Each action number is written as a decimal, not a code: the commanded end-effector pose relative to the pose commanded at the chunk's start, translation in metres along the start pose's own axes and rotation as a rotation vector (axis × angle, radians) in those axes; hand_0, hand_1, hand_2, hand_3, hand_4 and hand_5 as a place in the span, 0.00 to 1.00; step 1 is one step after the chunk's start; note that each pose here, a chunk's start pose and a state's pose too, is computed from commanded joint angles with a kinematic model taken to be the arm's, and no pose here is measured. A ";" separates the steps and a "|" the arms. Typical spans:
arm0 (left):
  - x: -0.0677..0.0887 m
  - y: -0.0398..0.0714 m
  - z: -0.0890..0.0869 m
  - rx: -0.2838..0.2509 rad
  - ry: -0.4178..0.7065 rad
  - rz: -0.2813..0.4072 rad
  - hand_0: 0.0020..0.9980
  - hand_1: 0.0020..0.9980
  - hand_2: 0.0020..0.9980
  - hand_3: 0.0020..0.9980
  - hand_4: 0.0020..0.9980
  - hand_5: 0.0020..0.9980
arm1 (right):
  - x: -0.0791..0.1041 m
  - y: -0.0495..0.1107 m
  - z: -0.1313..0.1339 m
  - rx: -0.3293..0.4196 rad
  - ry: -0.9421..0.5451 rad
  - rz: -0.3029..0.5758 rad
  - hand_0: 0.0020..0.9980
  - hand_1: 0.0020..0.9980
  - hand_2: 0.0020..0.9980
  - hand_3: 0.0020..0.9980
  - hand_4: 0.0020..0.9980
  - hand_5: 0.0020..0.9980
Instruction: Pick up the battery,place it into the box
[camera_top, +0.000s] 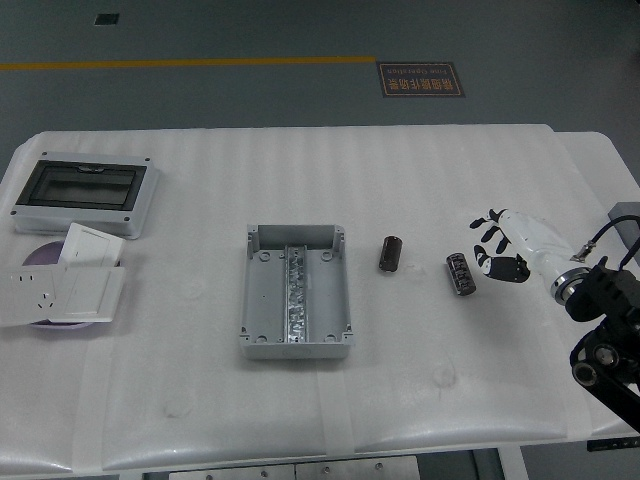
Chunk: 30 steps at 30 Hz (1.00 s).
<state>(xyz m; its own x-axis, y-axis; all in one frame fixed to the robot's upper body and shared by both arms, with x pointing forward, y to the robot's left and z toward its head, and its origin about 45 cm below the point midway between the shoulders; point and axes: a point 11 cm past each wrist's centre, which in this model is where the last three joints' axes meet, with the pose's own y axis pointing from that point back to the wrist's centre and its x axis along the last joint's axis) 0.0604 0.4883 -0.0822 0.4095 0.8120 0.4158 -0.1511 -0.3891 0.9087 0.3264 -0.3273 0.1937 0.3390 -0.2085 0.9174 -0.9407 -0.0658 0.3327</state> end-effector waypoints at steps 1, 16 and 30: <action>0.001 0.000 0.000 -0.001 0.001 0.002 0.63 0.65 0.61 0.64 0.70 0.10 | 0.002 -0.001 0.001 0.004 0.023 -0.011 0.26 0.48 0.81 0.88 0.93 0.51; 0.004 0.000 0.001 -0.001 0.006 0.010 0.63 0.65 0.61 0.63 0.69 0.10 | 0.021 -0.015 0.006 0.062 0.314 -0.130 0.24 0.46 0.99 1.00 0.93 0.21; 0.006 0.000 0.005 -0.007 0.007 0.011 0.63 0.65 0.61 0.63 0.69 0.10 | -0.024 -0.019 -0.013 0.154 0.429 -0.254 0.25 0.42 0.95 1.00 0.87 0.15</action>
<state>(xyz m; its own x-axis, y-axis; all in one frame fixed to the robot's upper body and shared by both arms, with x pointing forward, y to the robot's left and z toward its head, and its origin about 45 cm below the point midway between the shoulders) 0.0678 0.4909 -0.0797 0.4017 0.8106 0.4261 -0.1619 -0.3952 0.9042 0.3358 -0.3081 0.1682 0.4997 0.2495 0.8295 -0.8077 -0.2116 0.5503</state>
